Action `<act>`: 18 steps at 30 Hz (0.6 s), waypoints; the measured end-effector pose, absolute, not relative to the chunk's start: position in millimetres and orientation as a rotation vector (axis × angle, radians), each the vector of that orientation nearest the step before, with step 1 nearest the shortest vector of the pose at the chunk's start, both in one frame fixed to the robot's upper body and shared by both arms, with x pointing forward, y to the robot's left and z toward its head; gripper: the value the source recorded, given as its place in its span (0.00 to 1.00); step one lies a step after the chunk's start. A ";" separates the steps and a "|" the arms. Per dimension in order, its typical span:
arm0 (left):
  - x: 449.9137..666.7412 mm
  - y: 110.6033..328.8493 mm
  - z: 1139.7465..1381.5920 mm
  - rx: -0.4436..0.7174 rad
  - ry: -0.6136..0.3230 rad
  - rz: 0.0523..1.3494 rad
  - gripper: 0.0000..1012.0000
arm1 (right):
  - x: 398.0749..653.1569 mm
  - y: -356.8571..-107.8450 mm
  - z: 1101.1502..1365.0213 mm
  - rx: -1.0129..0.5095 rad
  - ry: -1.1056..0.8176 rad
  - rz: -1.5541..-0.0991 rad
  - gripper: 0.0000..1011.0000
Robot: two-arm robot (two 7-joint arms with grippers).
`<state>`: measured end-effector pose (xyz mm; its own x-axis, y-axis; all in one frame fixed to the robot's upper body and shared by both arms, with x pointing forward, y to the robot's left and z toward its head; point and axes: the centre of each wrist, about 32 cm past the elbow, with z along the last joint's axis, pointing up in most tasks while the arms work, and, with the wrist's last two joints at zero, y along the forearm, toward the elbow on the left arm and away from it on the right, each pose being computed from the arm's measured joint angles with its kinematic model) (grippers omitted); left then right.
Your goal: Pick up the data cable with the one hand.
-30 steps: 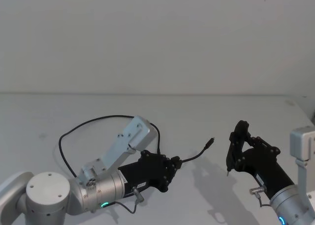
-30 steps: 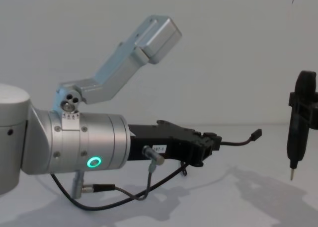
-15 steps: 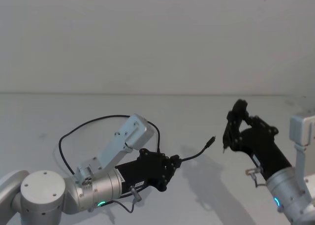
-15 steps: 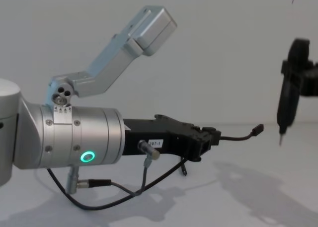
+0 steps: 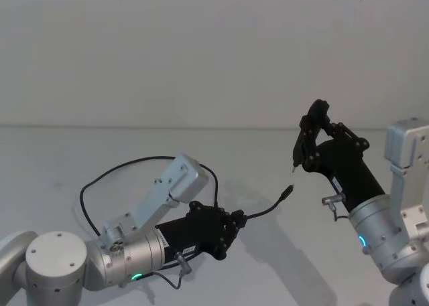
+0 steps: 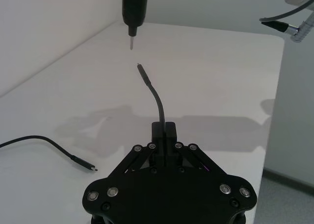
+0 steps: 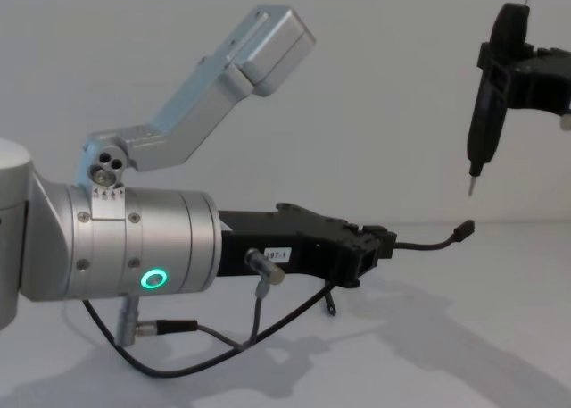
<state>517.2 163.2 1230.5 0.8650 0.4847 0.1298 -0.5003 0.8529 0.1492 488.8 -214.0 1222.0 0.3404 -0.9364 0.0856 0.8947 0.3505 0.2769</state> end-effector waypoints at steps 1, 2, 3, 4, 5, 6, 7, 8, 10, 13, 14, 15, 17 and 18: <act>517.2 163.3 1230.6 0.181 -0.089 0.519 0.03 | 490.1 -213.0 1222.6 0.195 -0.246 -1.199 0.28; 517.2 163.3 1230.6 0.181 -0.089 0.519 0.03 | 490.5 -212.5 1222.7 0.196 -0.246 -1.198 0.28; 517.2 163.3 1230.7 0.181 -0.089 0.519 0.03 | 490.8 -212.1 1222.8 0.196 -0.245 -1.198 0.28; 517.1 163.3 1230.7 0.180 -0.089 0.518 0.03 | 491.4 -211.2 1223.0 0.195 -0.242 -1.195 0.28; 517.1 163.4 1230.8 0.180 -0.089 0.518 0.03 | 491.5 -210.8 1222.8 0.193 -0.240 -1.194 0.28; 517.1 163.4 1230.8 0.180 -0.089 0.518 0.03 | 491.6 -210.6 1222.7 0.190 -0.237 -1.192 0.28; 517.1 163.4 1230.8 0.180 -0.089 0.518 0.03 | 491.6 -210.4 1222.6 0.187 -0.234 -1.191 0.28; 517.1 163.4 1230.9 0.180 -0.089 0.518 0.03 | 491.7 -210.1 1222.4 0.181 -0.229 -1.188 0.28; 517.1 163.5 1230.9 0.180 -0.089 0.518 0.03 | 491.6 -209.8 1222.2 0.174 -0.223 -1.184 0.28; 517.0 163.5 1231.0 0.180 -0.089 0.517 0.03 | 490.9 -209.9 1220.9 0.156 -0.209 -1.175 0.28; 517.0 163.5 1231.0 0.180 -0.089 0.517 0.03 | 490.9 -209.9 1220.9 0.156 -0.209 -1.175 0.28; 517.0 163.6 1231.0 0.180 -0.089 0.517 0.03 | 490.5 -210.1 1220.2 0.148 -0.203 -1.171 0.28; 517.0 163.6 1231.0 0.180 -0.089 0.517 0.03 | 490.1 -210.4 1219.5 0.141 -0.198 -1.168 0.28; 517.0 163.5 1231.1 0.180 -0.089 0.517 0.03 | 489.9 -210.6 1219.2 0.138 -0.196 -1.166 0.28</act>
<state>517.0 163.5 1231.1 0.8661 0.4828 0.1300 -0.4984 0.8542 0.1482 489.9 -210.6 1219.2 0.3794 -0.9216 0.0816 0.8976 0.3880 0.2090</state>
